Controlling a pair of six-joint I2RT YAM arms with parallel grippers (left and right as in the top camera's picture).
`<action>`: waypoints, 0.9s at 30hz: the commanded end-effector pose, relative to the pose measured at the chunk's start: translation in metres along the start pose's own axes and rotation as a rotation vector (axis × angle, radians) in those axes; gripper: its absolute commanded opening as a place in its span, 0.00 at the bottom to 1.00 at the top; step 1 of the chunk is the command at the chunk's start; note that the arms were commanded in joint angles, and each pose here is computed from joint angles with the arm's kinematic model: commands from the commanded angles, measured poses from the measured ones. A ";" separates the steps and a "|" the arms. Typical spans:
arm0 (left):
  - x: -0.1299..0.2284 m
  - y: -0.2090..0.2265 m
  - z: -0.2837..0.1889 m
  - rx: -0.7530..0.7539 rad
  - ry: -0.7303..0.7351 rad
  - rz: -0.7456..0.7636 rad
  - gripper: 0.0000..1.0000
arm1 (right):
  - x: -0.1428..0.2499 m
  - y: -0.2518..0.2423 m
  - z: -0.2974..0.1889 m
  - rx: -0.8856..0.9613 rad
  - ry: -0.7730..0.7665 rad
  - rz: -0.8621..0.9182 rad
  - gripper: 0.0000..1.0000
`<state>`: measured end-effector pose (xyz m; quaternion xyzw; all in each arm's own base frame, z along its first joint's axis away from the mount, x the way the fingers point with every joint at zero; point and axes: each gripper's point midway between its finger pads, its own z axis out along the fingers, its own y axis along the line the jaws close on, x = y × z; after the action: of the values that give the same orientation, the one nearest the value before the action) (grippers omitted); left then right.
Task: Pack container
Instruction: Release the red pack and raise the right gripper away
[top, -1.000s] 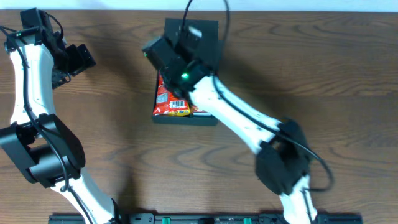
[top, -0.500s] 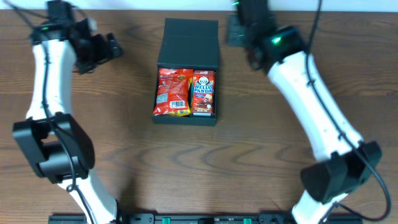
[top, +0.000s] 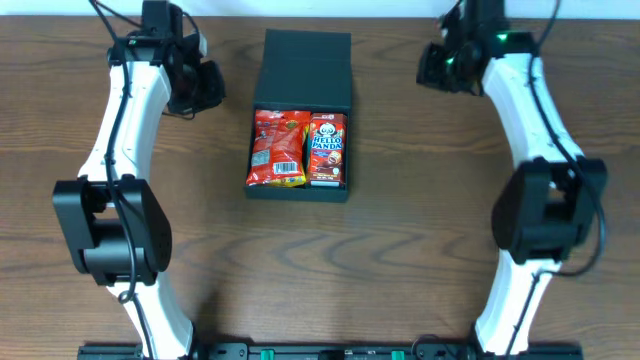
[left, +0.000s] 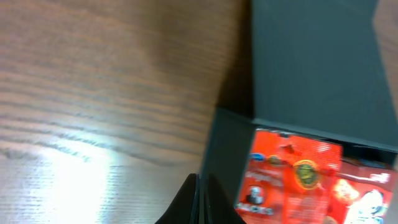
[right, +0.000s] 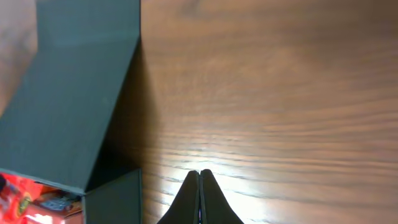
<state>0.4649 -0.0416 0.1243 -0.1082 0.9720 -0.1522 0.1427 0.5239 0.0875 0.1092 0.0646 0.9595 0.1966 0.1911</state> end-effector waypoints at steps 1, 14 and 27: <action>0.028 0.023 0.026 -0.051 0.094 -0.053 0.06 | 0.020 0.017 0.027 -0.111 0.089 -0.021 0.01; 0.078 0.019 0.065 0.071 0.222 -0.155 0.06 | 0.045 0.045 0.084 -0.262 0.172 -0.047 0.01; 0.084 0.000 0.070 0.091 0.230 -0.108 0.06 | 0.053 0.068 0.105 -0.381 0.208 0.017 0.02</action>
<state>0.4108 -0.0799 0.0461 -0.1318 0.9675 -0.2126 0.0372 0.5292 0.1840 0.0423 0.0046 0.9276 0.3483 0.1346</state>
